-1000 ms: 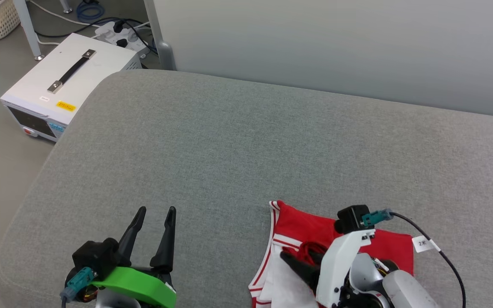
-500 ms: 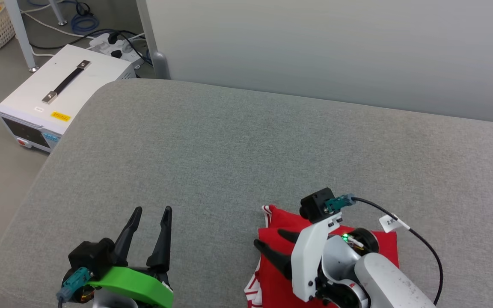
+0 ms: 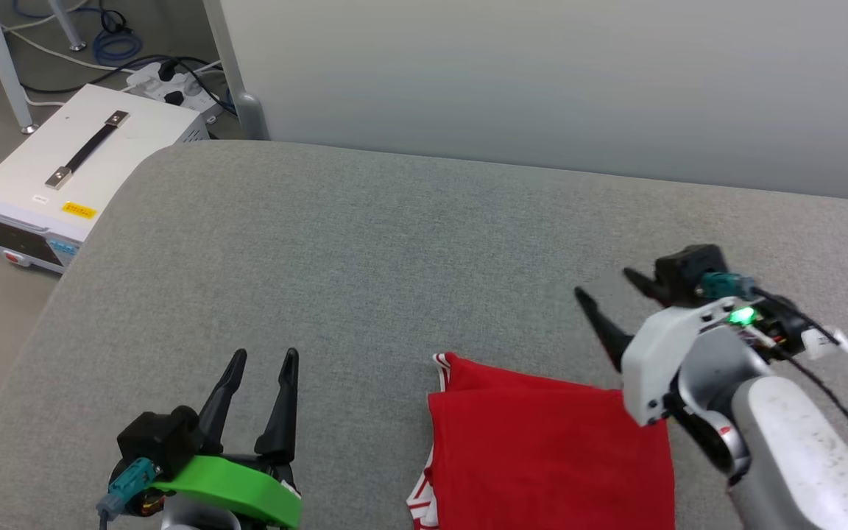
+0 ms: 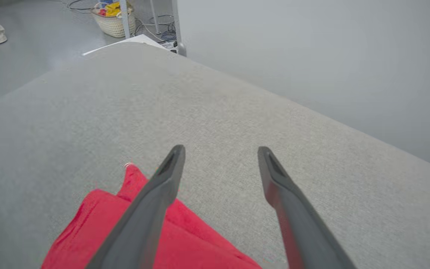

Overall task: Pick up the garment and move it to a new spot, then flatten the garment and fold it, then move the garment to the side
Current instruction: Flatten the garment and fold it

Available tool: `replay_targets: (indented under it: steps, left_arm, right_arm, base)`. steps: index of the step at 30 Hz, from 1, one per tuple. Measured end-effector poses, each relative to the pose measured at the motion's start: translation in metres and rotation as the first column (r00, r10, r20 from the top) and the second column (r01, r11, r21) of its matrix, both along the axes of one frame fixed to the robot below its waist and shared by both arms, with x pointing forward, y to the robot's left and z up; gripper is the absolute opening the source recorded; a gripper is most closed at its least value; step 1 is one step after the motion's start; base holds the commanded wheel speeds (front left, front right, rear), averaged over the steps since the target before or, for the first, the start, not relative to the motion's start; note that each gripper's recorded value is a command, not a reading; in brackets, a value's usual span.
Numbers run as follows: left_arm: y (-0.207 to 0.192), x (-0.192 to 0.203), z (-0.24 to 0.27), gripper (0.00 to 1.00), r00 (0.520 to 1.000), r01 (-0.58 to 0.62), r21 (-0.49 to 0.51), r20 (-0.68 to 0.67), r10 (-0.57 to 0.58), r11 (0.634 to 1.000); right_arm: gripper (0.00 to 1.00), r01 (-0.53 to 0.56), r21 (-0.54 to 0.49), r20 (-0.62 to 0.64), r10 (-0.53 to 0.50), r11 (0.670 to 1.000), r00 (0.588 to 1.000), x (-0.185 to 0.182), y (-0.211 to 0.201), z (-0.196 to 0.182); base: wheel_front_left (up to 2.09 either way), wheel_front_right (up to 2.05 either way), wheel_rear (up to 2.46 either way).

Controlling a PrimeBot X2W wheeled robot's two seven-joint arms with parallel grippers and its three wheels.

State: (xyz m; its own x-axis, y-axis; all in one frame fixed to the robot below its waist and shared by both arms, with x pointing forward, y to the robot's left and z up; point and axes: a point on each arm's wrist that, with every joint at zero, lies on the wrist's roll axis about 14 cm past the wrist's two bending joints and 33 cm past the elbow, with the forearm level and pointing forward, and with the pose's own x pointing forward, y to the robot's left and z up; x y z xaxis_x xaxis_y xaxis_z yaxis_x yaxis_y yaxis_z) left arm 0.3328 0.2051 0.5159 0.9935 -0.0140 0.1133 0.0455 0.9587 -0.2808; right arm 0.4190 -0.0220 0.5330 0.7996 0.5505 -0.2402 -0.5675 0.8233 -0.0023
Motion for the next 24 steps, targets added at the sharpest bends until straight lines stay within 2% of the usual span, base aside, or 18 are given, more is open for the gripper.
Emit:
replay_targets:
  steps: [4,9,17,24]
  left_arm:
    - [-0.007,0.004,0.006,1.0,1.0,0.019,-0.004,0.019,-0.019,1.0]
    - [-0.016,0.01,0.014,1.0,0.998,0.043,-0.012,0.044,-0.042,0.999]
    - [-0.028,0.019,0.02,1.0,0.995,0.074,-0.003,0.064,-0.074,0.997]
    - [-0.033,0.023,0.034,1.0,0.991,0.076,0.004,0.109,-0.076,0.997]
  right_arm:
    - [1.0,0.096,-0.019,0.176,-0.091,0.995,0.98,0.019,-0.048,0.032]
    - [1.0,0.22,0.039,0.345,-0.22,0.975,0.912,0.024,-0.107,0.067]
    - [1.0,0.328,0.173,0.388,-0.37,0.929,0.844,-0.006,-0.158,0.062]
    - [1.0,0.364,0.254,0.369,-0.438,0.896,0.82,-0.031,-0.164,0.047]
  base:
    - [0.0,0.0,0.0]
    - [0.0,0.0,0.0]
    - [0.0,0.0,0.0]
    - [0.0,0.0,0.0]
